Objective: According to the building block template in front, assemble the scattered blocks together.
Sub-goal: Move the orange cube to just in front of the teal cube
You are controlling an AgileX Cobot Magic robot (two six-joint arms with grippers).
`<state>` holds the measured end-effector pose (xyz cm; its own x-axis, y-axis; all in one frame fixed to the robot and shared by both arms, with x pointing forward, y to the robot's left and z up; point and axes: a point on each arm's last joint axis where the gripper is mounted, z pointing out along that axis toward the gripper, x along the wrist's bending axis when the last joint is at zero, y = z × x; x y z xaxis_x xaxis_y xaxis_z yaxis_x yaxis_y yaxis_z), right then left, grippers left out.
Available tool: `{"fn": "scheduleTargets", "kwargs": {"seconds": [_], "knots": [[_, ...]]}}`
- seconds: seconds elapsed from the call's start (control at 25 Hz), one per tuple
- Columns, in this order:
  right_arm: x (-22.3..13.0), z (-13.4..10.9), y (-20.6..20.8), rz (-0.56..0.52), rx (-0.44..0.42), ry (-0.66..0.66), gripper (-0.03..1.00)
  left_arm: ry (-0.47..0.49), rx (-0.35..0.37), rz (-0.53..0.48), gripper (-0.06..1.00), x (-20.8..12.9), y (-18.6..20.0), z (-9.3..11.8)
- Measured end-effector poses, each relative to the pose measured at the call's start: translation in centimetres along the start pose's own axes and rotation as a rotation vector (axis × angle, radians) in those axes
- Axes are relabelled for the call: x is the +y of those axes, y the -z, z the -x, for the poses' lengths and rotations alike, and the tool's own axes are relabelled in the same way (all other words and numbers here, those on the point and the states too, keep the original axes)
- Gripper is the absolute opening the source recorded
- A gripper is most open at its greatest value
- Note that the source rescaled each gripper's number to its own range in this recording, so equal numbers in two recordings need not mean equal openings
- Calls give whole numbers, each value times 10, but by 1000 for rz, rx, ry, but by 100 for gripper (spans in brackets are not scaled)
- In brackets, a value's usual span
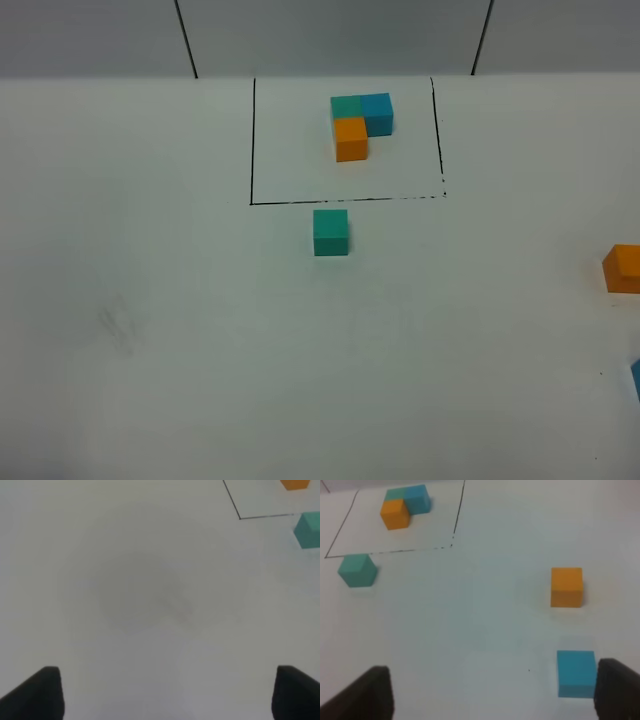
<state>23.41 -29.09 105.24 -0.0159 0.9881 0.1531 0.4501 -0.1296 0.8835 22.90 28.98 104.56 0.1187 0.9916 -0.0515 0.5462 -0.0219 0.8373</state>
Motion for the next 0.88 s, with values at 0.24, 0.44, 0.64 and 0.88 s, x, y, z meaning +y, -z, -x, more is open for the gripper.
{"fn": "scheduleTargets", "kwargs": {"seconds": [0.24,0.44,0.64,0.88], "knots": [[0,0,0,0,0,0,64,14,-7,11,81,-1,1,0],[0,0,0,0,0,0,64,19,-8,12,76,-1,2,0],[0,0,0,0,0,0,64,20,-8,13,73,-1,2,0],[0,0,0,0,0,0,64,20,-8,13,72,-1,2,0]]}}
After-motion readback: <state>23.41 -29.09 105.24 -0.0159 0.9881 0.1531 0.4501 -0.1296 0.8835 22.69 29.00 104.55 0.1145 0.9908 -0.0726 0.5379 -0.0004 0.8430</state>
